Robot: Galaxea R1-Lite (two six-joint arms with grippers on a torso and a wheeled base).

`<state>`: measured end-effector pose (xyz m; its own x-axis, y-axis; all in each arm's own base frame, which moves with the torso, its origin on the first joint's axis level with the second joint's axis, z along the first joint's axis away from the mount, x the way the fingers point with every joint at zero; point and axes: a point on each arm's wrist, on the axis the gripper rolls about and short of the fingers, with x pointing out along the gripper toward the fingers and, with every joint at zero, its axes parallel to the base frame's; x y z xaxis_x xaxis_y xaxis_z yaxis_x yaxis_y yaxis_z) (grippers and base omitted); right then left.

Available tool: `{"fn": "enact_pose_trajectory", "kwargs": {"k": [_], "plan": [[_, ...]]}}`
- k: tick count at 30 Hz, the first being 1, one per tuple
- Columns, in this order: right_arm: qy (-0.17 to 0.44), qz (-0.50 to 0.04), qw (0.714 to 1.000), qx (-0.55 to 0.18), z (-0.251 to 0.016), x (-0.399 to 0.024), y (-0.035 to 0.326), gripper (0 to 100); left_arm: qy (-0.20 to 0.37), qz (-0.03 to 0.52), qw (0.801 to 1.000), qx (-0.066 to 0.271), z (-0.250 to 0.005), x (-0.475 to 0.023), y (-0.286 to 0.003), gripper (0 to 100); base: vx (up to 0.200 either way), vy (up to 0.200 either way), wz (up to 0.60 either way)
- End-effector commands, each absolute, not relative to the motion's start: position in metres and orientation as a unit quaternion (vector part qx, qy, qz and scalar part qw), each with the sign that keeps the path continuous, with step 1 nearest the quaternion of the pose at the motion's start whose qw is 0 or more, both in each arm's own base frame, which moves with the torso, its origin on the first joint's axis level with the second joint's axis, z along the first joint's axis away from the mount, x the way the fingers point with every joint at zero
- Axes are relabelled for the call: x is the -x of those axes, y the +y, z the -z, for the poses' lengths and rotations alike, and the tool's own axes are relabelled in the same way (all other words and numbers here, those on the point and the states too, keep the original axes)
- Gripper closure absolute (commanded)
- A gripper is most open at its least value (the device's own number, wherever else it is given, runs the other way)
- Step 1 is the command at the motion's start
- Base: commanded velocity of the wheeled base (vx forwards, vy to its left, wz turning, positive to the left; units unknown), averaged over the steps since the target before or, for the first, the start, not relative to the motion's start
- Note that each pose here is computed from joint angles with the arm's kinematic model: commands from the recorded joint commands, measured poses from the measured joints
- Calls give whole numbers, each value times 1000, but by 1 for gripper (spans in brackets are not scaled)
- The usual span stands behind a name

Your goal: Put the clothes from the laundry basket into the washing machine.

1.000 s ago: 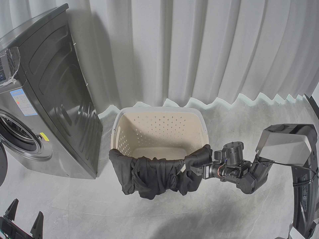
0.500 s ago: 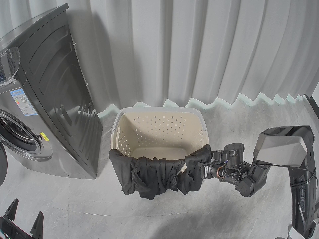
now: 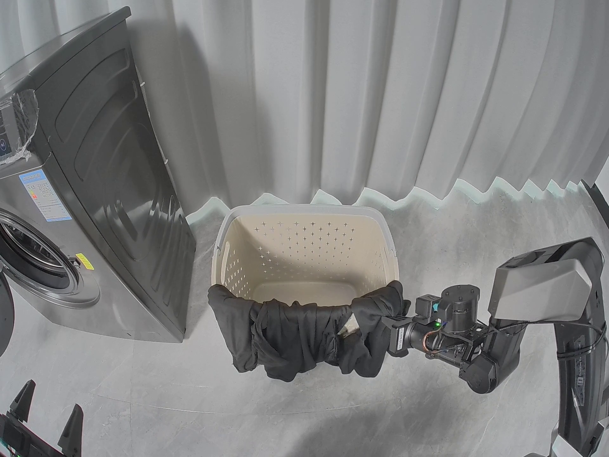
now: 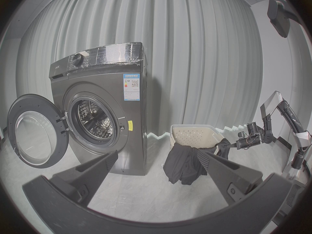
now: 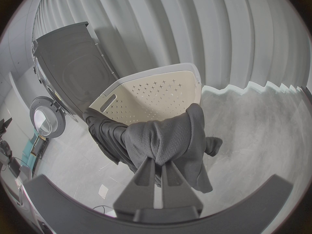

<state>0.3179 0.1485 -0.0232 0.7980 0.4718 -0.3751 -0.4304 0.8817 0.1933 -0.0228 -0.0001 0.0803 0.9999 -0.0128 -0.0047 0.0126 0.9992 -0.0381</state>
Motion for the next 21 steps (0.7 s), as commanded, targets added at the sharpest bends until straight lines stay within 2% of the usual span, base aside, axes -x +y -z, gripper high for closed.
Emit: {"fn": "enact_pose_trajectory", "kwargs": {"k": [1,14,21], "plan": [[207,-240,947,-50,19,-310,145,100,2,6,1000,19,-76,23,0,0,0,0,0],[168,-253,951,-58,5,-303,144,100,2,6,1000,19,-76,23,0,0,0,0,0],[115,-268,954,-67,-35,-295,151,100,2,6,1000,19,-76,23,0,0,0,0,0]]}}
